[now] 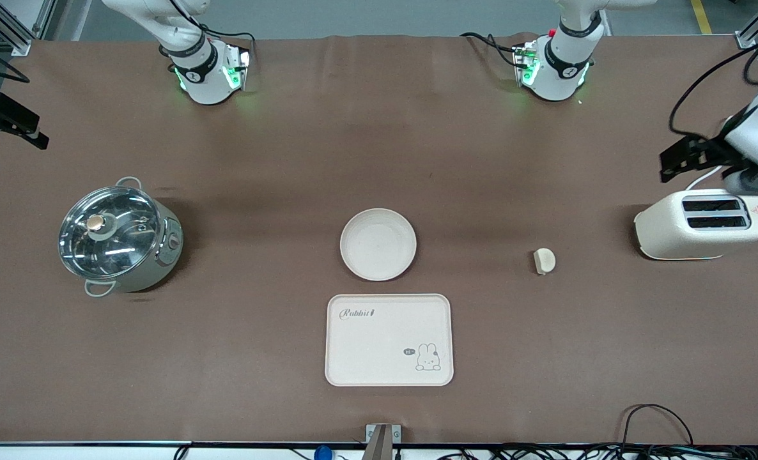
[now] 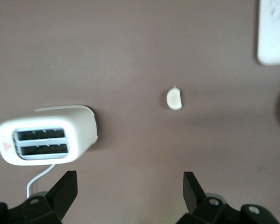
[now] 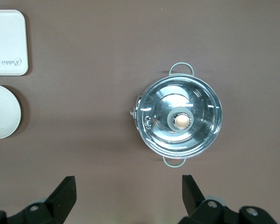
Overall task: Place bun in plate and plate on tray
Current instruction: 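Reach the left gripper toward the cream bun beside the toaster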
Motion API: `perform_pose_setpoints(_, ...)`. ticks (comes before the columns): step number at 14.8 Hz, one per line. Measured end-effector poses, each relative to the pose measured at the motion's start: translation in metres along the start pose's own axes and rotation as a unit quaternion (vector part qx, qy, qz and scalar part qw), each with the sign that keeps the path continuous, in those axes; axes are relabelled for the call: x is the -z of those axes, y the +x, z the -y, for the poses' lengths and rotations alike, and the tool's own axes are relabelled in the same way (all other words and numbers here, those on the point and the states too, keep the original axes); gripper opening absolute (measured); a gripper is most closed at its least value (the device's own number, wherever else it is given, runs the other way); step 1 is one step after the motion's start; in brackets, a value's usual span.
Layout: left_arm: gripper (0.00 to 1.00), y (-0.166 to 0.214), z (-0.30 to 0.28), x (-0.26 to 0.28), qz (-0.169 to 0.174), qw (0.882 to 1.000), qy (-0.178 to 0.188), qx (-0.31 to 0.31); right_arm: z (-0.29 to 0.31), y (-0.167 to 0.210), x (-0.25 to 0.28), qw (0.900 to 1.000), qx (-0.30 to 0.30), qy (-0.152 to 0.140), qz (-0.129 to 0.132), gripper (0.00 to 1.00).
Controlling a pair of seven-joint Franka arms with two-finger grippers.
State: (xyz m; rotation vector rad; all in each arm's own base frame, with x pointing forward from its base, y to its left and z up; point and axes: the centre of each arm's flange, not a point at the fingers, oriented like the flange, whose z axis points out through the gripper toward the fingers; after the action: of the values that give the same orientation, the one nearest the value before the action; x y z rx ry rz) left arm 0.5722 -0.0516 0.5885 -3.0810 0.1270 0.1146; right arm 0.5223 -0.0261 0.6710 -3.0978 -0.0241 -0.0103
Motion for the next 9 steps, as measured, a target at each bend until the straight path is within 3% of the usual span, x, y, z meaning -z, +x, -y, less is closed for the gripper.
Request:
perform_pose_setpoints(4,1.0,0.068,-0.058,-0.138,0.047,0.999,0.0,0.016,0.021,0.017,-0.04,0.999,0.016,0.024,0.029,1.0)
perform_pose_setpoints(6,1.0,0.095,-0.093,-0.214,0.052,0.999,-0.003,0.011,0.022,0.032,-0.086,0.998,0.011,0.045,0.043,1.0)
perform_pose_setpoints(9,1.0,0.116,-0.118,-0.312,0.059,0.998,-0.028,0.015,0.029,0.046,-0.162,0.996,-0.004,0.083,0.042,1.0)
